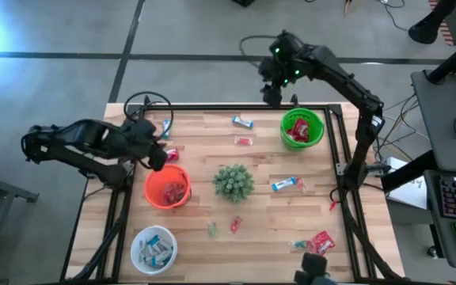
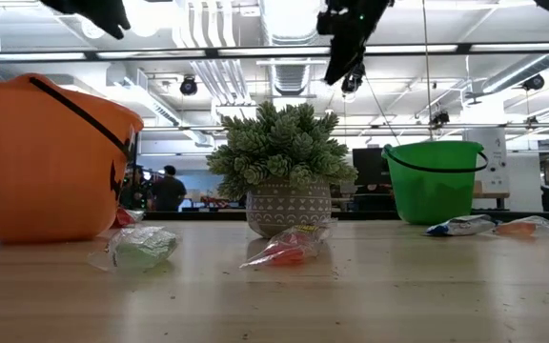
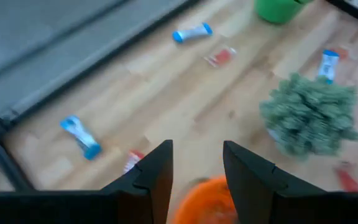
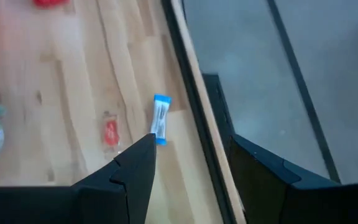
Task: Sort candy
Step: Put the white chocolate into the white bucket
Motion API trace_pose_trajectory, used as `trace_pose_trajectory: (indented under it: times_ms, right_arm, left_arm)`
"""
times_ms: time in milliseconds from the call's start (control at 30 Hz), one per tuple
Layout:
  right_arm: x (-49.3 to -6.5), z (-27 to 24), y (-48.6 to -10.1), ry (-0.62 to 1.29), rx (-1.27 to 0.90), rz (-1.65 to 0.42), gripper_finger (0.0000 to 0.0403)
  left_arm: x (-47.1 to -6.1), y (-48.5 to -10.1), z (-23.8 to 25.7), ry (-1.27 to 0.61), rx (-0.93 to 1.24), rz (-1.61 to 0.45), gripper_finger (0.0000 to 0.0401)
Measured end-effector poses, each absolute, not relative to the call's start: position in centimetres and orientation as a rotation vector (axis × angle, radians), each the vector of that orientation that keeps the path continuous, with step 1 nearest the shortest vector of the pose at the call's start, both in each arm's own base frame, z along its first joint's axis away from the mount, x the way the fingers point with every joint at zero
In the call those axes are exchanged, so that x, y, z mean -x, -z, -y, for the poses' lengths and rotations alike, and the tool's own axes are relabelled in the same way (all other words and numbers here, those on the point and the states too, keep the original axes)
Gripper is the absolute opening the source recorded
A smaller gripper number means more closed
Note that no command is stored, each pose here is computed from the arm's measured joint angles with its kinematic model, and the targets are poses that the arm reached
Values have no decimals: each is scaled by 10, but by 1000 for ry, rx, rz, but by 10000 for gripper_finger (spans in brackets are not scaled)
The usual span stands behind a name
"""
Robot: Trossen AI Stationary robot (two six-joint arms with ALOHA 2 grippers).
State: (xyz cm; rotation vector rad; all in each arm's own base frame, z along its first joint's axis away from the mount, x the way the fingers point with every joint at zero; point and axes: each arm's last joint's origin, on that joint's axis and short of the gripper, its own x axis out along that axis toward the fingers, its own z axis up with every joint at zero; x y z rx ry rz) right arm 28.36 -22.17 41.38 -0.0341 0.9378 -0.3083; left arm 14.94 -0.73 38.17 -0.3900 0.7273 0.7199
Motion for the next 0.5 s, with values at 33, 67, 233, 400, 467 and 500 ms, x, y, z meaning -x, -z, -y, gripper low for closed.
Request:
trace_pose_trajectory:
  times_ms: [33, 67, 233, 400, 467, 500]
  right_arm:
    - [-281, 223, -419, 312, 17, -911, 189]
    - [-278, 224, -425, 313, 0, -883, 189]
    - [-268, 227, -446, 342, -78, -771, 189]
    - [-272, 231, -453, 368, -60, -693, 189]
    - [-280, 234, -451, 367, -50, -654, 189]
    - [-285, 237, -450, 367, -56, -628, 189]
  left_arm:
    - [-148, -384, 6, -732, 361, -723, 123]
    - [-147, -386, 4, -742, 332, -721, 123]
    - [-138, -385, -3, -768, 257, -747, 123]
    - [-128, -371, -9, -813, 239, -801, 123]
    - [-124, -365, -11, -844, 237, -798, 123]
    - [-122, -362, -12, -869, 239, -792, 123]
